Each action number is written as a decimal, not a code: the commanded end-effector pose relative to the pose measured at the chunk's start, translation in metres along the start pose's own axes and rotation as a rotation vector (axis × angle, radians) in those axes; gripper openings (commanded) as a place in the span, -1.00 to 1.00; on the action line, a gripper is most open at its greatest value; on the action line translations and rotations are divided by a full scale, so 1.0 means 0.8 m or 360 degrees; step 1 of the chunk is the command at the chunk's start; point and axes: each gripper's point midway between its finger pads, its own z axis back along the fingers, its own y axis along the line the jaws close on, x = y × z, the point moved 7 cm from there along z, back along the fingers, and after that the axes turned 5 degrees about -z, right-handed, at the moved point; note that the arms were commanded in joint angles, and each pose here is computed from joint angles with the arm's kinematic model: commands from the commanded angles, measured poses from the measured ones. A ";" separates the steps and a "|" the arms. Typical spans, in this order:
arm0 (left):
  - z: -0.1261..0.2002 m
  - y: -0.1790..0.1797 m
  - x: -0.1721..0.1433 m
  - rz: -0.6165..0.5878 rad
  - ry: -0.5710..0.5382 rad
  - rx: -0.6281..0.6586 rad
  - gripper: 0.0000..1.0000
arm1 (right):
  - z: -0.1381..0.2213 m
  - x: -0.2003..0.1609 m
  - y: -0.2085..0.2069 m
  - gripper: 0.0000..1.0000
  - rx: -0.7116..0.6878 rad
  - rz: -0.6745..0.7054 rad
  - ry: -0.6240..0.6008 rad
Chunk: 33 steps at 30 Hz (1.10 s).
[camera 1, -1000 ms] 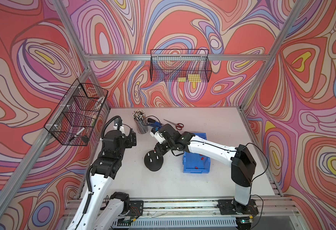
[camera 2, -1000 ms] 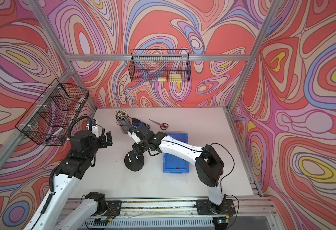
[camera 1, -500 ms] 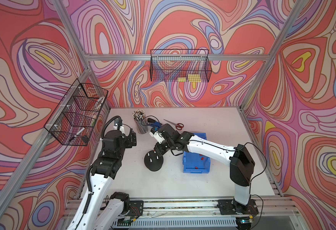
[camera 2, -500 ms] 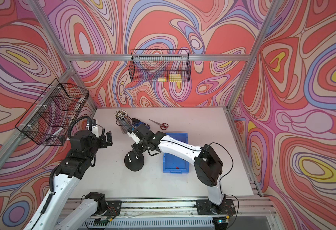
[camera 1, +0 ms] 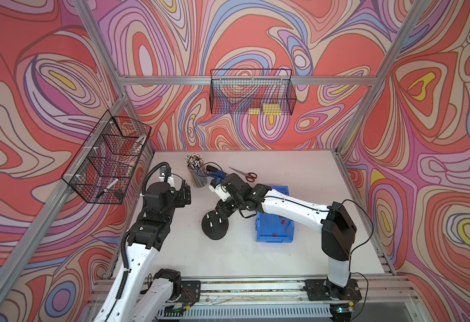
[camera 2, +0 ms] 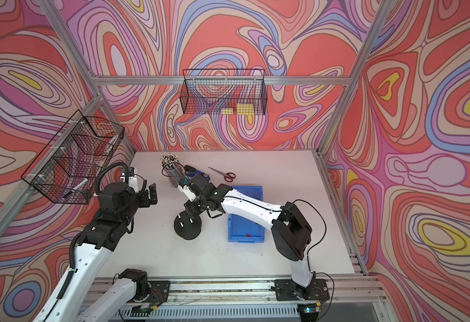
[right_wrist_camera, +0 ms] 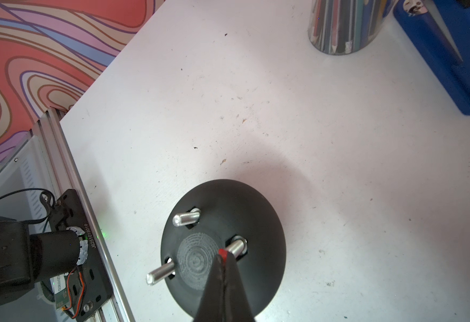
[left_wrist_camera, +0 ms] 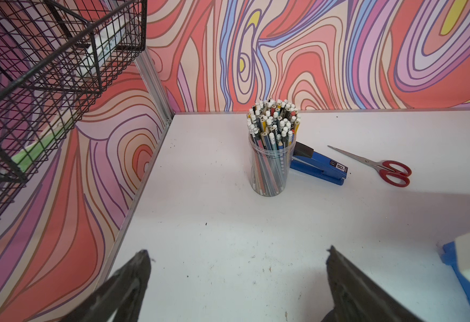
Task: Cover the protruding screws with screw protection sleeves
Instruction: Attach the screw protection sleeve to the screw.
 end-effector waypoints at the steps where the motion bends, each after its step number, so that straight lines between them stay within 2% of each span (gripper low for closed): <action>1: -0.001 0.001 0.000 -0.0001 -0.0016 -0.0003 0.97 | -0.012 -0.017 -0.005 -1.00 -0.0031 0.0002 0.0125; 13: 0.000 0.001 0.000 0.0001 -0.0020 0.0003 0.96 | -0.013 -0.018 -0.012 -1.00 -0.0115 0.0056 0.0162; 21: 0.000 0.002 0.001 0.0003 -0.0024 0.0005 0.96 | 0.003 0.001 -0.003 -1.00 -0.0091 0.0044 0.0021; 33: 0.000 0.001 0.001 0.0004 -0.0024 0.0002 0.96 | 0.010 0.021 0.005 -1.00 -0.0061 0.0063 -0.0073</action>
